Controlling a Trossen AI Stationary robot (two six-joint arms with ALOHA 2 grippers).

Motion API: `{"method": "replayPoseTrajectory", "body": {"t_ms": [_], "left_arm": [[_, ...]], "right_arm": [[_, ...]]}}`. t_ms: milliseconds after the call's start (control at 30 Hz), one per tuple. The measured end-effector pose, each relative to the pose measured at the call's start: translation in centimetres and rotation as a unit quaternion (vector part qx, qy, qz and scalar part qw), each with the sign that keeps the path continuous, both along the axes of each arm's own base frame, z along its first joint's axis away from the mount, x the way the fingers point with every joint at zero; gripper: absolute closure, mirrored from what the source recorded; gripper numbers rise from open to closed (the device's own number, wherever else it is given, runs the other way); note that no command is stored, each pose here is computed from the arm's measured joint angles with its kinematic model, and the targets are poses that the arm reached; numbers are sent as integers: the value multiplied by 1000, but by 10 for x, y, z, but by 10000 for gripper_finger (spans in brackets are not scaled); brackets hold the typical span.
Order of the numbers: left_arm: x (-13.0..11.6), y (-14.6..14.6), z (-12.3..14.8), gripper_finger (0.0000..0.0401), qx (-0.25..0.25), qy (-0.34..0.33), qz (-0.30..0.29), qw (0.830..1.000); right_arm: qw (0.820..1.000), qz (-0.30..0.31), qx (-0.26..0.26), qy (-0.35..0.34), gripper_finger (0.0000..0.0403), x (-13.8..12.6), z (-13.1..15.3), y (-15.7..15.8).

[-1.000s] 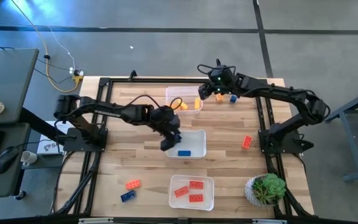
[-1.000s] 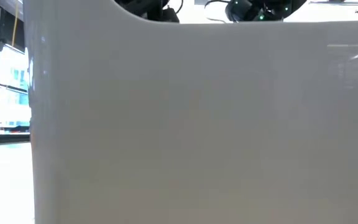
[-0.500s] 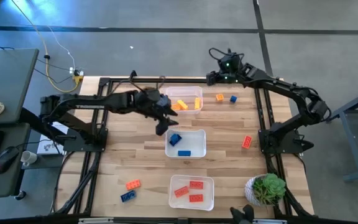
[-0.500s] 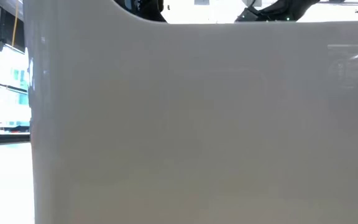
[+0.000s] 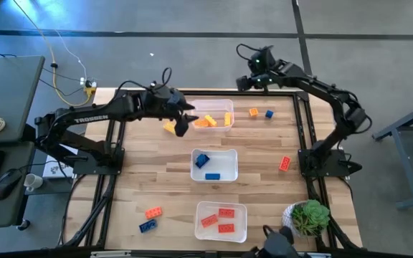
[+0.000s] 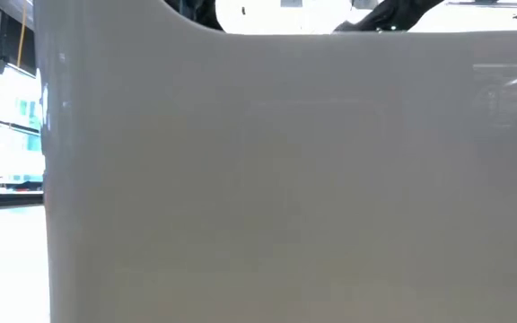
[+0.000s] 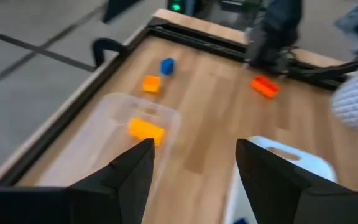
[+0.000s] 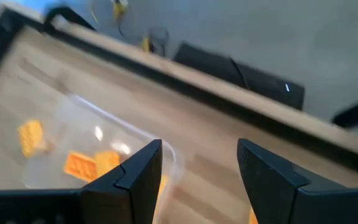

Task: Sort & place blocks by color
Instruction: Put the yellow game piece into the transparent bin

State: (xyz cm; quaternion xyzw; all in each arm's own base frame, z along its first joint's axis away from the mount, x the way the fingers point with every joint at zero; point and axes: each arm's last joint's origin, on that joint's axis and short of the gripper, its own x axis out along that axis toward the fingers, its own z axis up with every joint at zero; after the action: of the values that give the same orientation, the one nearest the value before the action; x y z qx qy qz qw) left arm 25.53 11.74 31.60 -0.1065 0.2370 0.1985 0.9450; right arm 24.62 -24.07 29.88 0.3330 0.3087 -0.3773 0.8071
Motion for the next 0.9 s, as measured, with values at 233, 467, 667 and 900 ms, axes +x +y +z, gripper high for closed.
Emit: {"method": "replayPoseTrajectory", "body": {"t_ms": [233, 467, 667, 900], "left_arm": [[-8, 12, -3, 188, 0, 24, 23, 999], [-12, 18, -4, 188, 12, 33, 27, 999], [-12, 18, -4, 188, 26, 39, 17, 999], [-12, 18, -4, 188, 36, 46, 12, 998]], "right_arm": [[994, 1, 78, 81, 208, 5, -28, -5], [988, 16, 96, 124, 208, 7, -45, -8], [977, -44, 128, 164, 208, 8, -64, -11], [962, -50, 186, 193, 208, 12, -92, -14]]}}
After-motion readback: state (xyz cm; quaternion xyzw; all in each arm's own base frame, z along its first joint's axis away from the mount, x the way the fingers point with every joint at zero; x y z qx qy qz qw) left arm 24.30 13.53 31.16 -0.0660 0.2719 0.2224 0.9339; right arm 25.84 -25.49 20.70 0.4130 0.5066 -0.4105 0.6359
